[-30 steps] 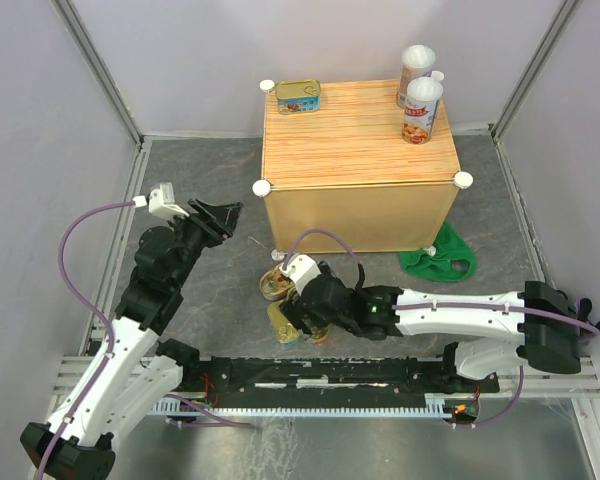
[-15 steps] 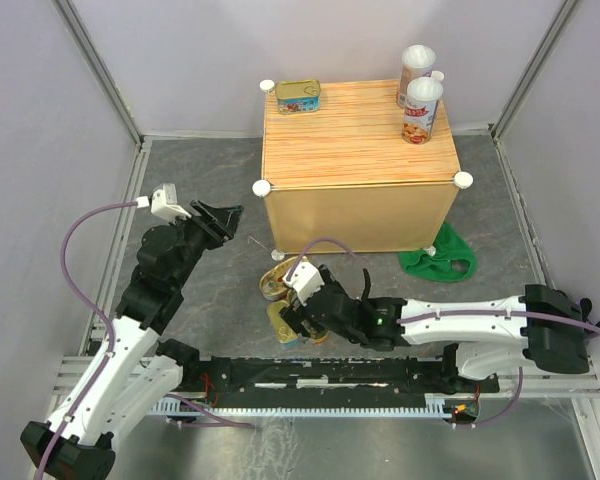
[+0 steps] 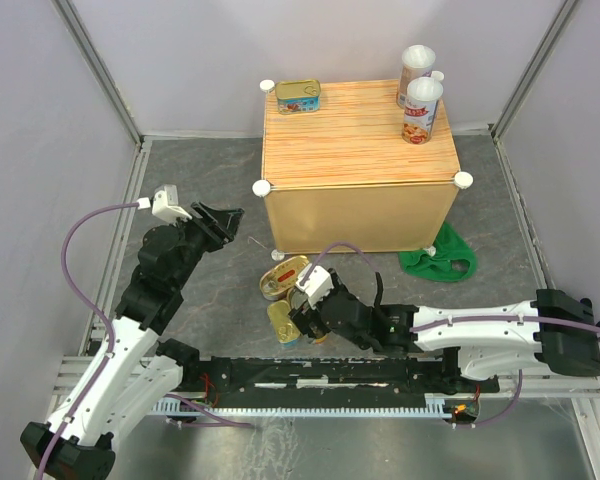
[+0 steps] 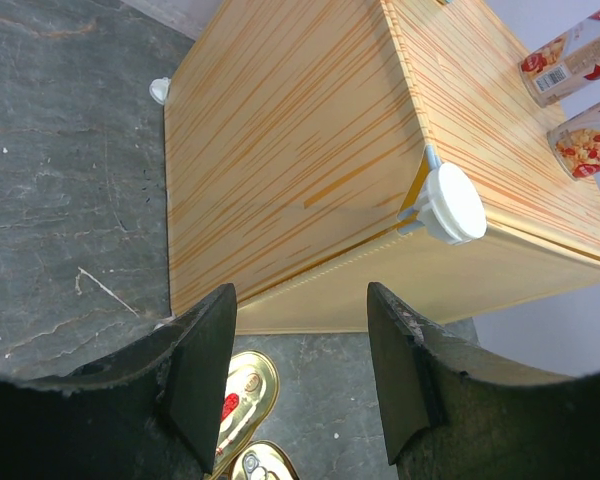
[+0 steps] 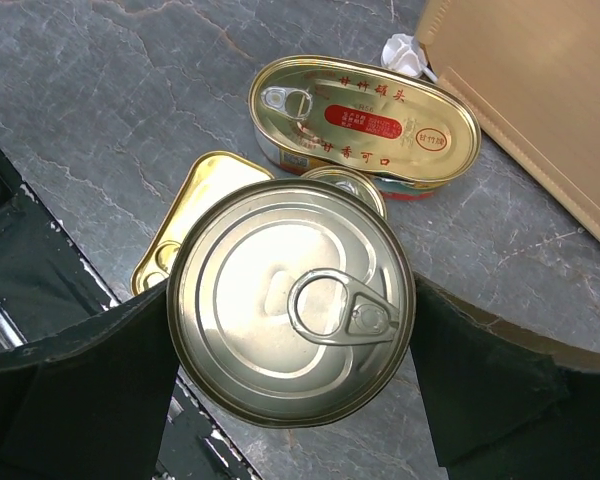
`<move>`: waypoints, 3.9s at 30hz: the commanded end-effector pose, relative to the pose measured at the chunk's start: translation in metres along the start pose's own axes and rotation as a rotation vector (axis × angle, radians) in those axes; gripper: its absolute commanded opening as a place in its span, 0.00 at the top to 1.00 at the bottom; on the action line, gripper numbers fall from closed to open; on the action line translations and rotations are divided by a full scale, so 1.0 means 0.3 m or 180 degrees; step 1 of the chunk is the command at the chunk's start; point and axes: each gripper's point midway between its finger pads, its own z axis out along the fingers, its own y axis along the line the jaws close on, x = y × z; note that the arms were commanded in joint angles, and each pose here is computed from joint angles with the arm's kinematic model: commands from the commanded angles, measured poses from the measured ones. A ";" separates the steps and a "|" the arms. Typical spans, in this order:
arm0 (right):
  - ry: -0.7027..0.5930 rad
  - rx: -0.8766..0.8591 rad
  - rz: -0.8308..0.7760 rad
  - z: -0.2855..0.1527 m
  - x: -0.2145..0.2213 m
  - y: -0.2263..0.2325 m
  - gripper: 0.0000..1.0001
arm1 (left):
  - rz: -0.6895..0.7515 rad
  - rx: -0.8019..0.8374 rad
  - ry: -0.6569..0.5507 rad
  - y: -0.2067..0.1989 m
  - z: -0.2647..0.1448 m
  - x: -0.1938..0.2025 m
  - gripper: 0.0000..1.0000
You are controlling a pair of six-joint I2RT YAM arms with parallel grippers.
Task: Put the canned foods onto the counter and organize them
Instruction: Pick up the canned food from the center of the board.
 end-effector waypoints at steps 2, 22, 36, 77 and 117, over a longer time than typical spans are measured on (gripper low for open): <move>-0.0329 -0.0057 0.0164 -0.009 -0.081 0.019 0.08 | 0.0096 0.0142 -0.0070 -0.041 -0.016 -0.034 0.38; -0.0492 -0.0079 0.0236 0.035 -0.074 0.043 0.13 | 0.0211 0.0125 -0.0034 -0.056 -0.010 -0.053 0.38; -0.0438 -0.0050 0.0212 0.045 -0.055 0.043 0.57 | 0.0219 0.0142 -0.0029 -0.060 -0.012 -0.053 0.38; -0.0723 0.0030 0.0100 -0.058 -0.284 0.047 0.99 | 0.0409 0.0188 -0.0210 -0.082 -0.033 -0.111 0.38; -0.1369 0.0729 0.0022 -0.505 -0.914 -0.199 0.99 | 0.0217 0.0378 -0.0478 -0.116 -0.063 -0.152 0.38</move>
